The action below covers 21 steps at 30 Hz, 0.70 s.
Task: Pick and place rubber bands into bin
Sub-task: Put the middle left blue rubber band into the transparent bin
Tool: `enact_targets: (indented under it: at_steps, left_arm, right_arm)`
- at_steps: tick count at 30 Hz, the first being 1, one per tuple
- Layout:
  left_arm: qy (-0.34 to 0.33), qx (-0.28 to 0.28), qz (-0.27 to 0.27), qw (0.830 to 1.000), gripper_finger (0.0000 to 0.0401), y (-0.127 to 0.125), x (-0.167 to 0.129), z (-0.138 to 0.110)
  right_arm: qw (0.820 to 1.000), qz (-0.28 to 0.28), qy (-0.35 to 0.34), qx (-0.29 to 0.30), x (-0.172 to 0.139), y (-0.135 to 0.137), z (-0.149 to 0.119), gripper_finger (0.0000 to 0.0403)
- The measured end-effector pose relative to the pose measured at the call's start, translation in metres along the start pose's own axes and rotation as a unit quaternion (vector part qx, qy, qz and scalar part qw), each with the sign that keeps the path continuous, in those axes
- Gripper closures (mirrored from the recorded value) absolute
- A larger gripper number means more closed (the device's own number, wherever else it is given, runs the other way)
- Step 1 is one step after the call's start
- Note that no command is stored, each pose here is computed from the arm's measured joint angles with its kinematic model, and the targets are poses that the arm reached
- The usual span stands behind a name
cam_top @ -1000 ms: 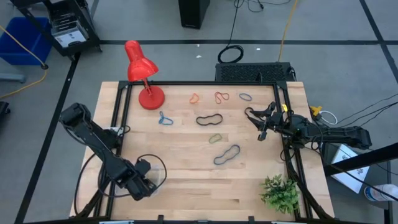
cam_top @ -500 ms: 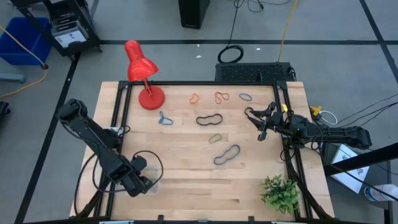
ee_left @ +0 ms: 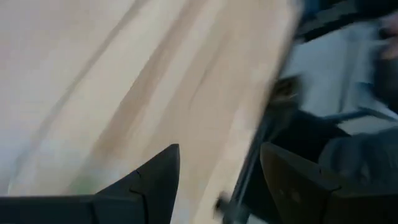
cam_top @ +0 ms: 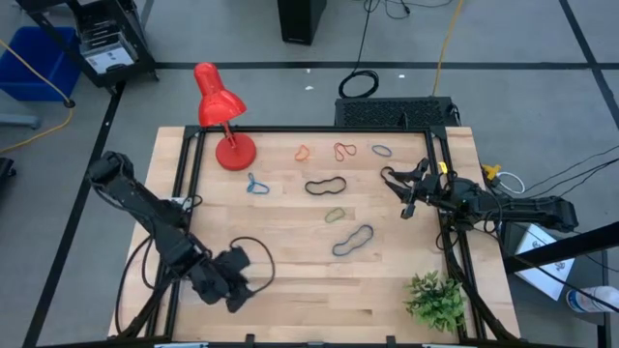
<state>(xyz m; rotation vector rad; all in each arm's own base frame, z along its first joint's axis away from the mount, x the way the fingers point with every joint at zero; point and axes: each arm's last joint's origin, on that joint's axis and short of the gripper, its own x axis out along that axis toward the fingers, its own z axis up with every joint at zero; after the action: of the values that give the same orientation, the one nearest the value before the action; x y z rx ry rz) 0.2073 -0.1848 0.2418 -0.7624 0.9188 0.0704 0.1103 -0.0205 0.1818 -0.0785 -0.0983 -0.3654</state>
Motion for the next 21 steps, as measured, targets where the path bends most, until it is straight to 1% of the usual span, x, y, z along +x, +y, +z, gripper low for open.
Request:
enact_targets:
  at_steps: [2,3,6,9,12,15,19,21]
  left_arm:
    - [-0.055,0.078,-0.031,0.995,0.0171,-0.007,0.001,0.013]
    - [-0.087,0.116,-0.038,0.989,0.0171,-0.009,0.002,0.021]
    - [-0.186,0.210,-0.044,0.959,0.0171,-0.016,0.000,0.044]
    - [-0.252,0.268,-0.032,0.929,0.0171,-0.017,-0.002,0.064]
    - [-0.295,0.280,0.007,0.914,0.0171,-0.010,-0.002,0.084]
    - [-0.313,0.281,0.051,0.906,0.0171,0.001,-0.001,0.102]
    - [-0.307,0.254,0.092,0.912,0.0171,0.019,0.001,0.121]
    - [-0.302,0.227,0.117,0.919,0.0171,0.031,0.001,0.130]
  right_arm:
    - [1.000,0.000,0.000,0.005,0.000,0.000,0.000,0.0273]
    - [1.000,0.000,0.000,0.009,0.000,0.000,0.000,0.0273]
    - [1.000,0.000,-0.001,0.011,0.000,0.000,0.000,0.0273]
    - [1.000,0.000,-0.003,0.012,0.000,0.000,0.001,0.0273]
    - [1.000,0.000,-0.003,0.012,0.000,0.000,0.001,0.0273]
    - [1.000,0.000,-0.003,0.012,0.000,0.000,0.001,0.0273]
    - [1.000,0.000,-0.003,0.011,0.000,0.000,0.001,0.0273]
    - [1.000,0.000,-0.002,0.011,0.000,0.000,0.000,0.0273]
